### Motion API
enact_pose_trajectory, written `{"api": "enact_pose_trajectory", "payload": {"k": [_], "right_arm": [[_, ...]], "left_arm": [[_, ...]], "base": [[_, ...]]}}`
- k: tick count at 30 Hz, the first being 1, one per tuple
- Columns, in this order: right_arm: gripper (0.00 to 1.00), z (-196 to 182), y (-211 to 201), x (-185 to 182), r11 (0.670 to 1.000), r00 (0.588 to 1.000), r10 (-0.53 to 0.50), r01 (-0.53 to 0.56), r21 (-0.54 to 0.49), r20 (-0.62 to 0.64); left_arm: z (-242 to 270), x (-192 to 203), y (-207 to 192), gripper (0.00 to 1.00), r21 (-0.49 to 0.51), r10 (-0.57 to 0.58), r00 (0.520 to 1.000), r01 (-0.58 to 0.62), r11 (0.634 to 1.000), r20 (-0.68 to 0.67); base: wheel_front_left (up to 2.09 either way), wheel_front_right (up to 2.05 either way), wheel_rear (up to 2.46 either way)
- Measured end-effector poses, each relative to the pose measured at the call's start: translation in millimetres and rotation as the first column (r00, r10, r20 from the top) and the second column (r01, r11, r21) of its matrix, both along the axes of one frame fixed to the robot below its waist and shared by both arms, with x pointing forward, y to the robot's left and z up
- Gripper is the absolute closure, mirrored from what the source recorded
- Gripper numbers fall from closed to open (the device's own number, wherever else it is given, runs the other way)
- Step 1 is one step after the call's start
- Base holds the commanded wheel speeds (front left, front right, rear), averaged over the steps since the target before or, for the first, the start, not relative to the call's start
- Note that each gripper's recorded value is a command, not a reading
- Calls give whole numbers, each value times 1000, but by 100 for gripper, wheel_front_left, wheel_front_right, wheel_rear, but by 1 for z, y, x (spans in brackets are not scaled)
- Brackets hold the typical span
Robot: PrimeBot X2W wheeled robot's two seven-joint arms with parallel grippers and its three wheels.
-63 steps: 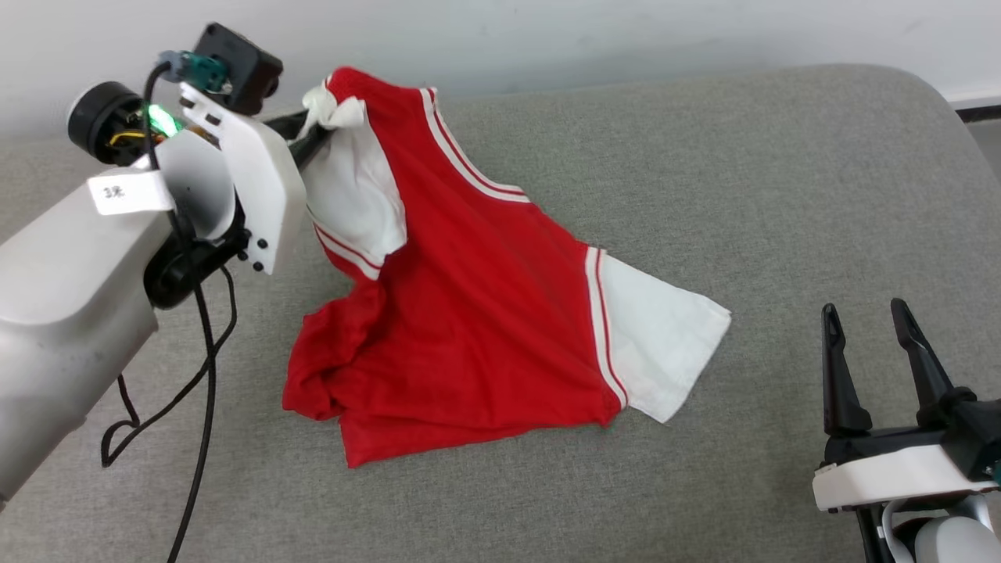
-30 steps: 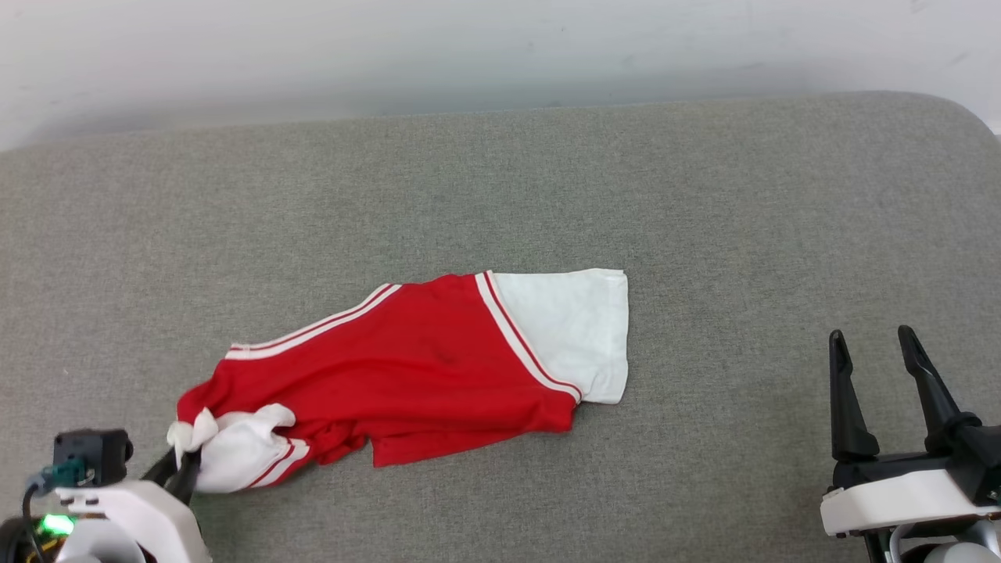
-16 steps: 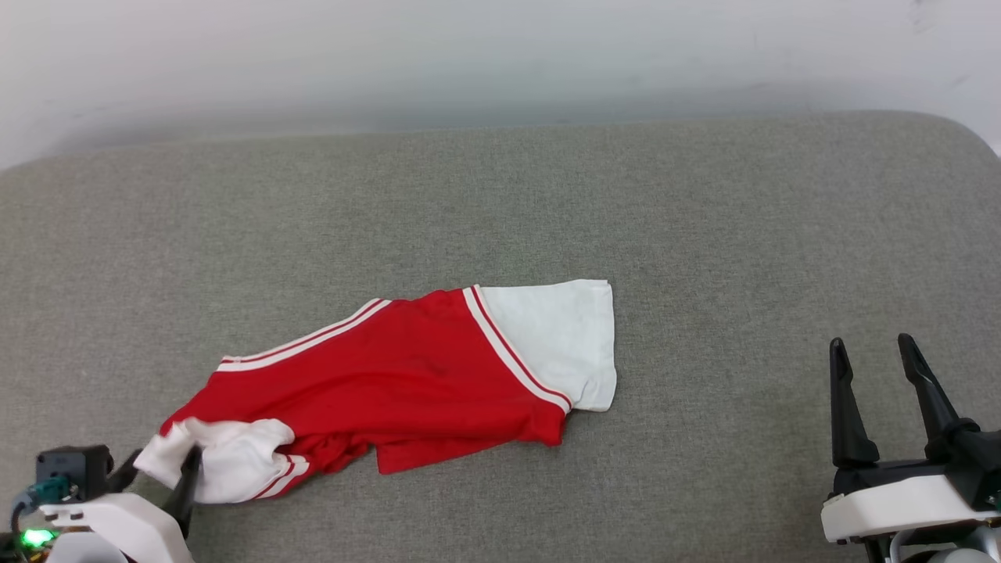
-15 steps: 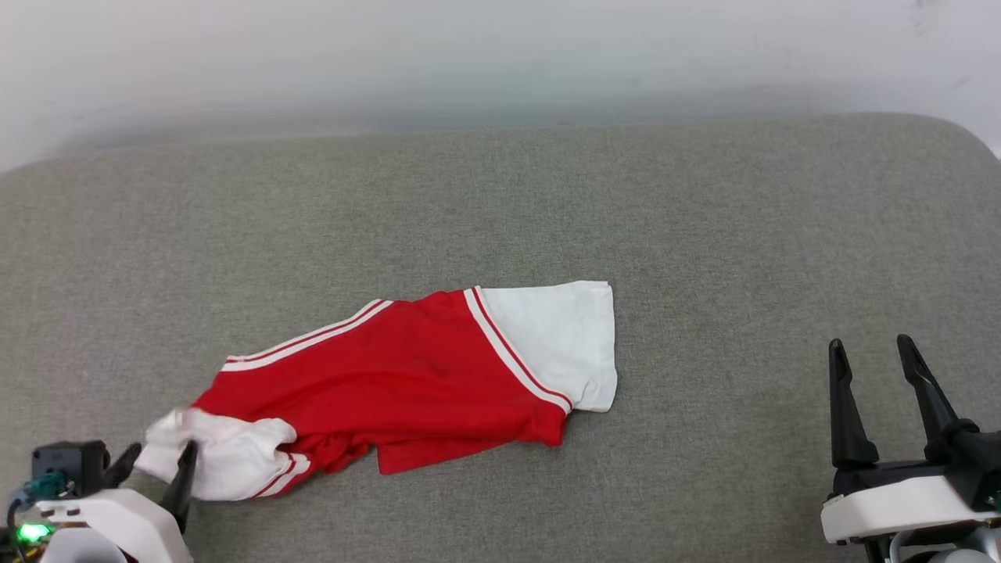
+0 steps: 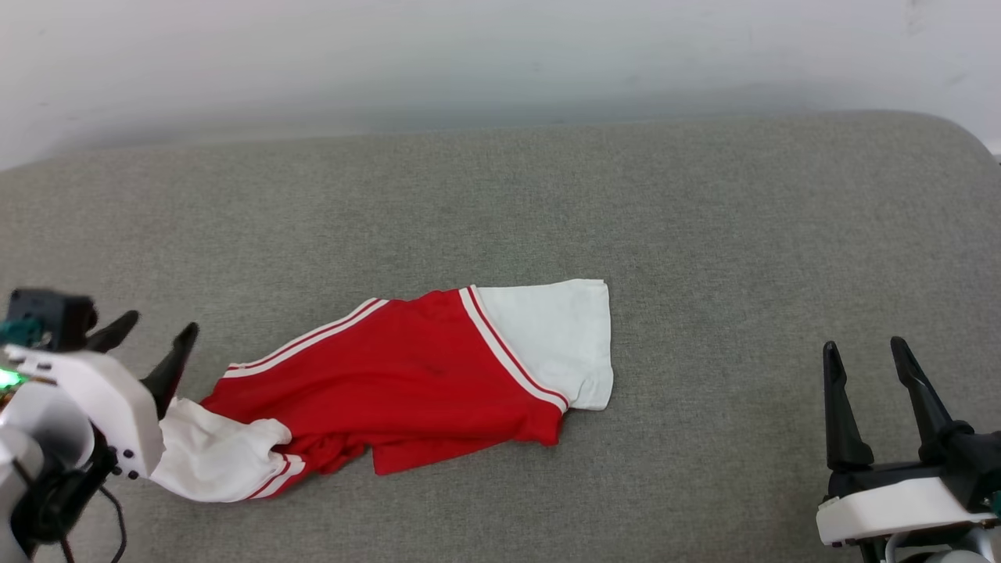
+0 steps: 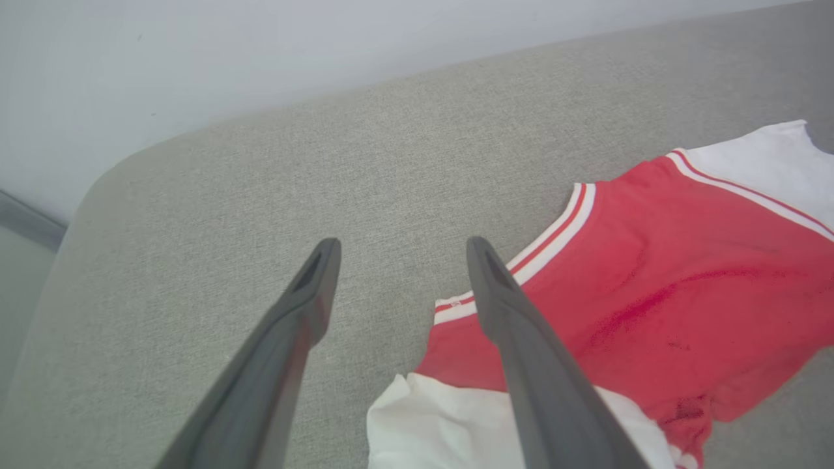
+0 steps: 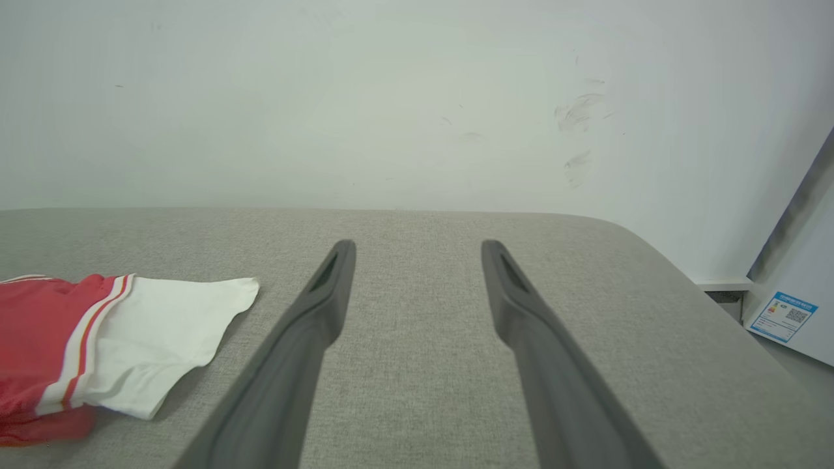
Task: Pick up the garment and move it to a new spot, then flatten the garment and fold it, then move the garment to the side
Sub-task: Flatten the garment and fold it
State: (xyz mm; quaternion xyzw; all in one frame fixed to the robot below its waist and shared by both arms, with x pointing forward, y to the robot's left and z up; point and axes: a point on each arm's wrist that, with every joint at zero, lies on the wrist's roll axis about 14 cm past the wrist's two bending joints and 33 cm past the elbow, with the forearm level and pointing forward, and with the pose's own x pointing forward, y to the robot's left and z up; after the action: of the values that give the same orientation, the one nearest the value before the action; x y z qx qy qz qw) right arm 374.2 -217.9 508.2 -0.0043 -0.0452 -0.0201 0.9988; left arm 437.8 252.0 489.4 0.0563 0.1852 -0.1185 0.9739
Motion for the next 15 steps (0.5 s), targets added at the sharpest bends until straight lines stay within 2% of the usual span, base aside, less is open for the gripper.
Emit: {"api": "enact_pose_trajectory", "payload": {"k": [5, 10, 15], "right_arm": [[0, -2, -3, 4, 1000, 1000, -9, 9, -6, -7], [0, -8, -8, 5, 1000, 999, -23, 23, -9, -24], [0, -13, -14, 8, 999, 998, -41, 40, -13, -40]], "left_arm": [[-18, 4, -17, 0, 38, -92, 970, 103, 994, -227], [-42, 2, -22, 0, 82, -114, 896, 165, 983, -430], [-68, 1, -21, 0, 104, -100, 822, 189, 976, -560]], "base": [[0, 0, 0], [0, 0, 0], [0, 0, 0]]}}
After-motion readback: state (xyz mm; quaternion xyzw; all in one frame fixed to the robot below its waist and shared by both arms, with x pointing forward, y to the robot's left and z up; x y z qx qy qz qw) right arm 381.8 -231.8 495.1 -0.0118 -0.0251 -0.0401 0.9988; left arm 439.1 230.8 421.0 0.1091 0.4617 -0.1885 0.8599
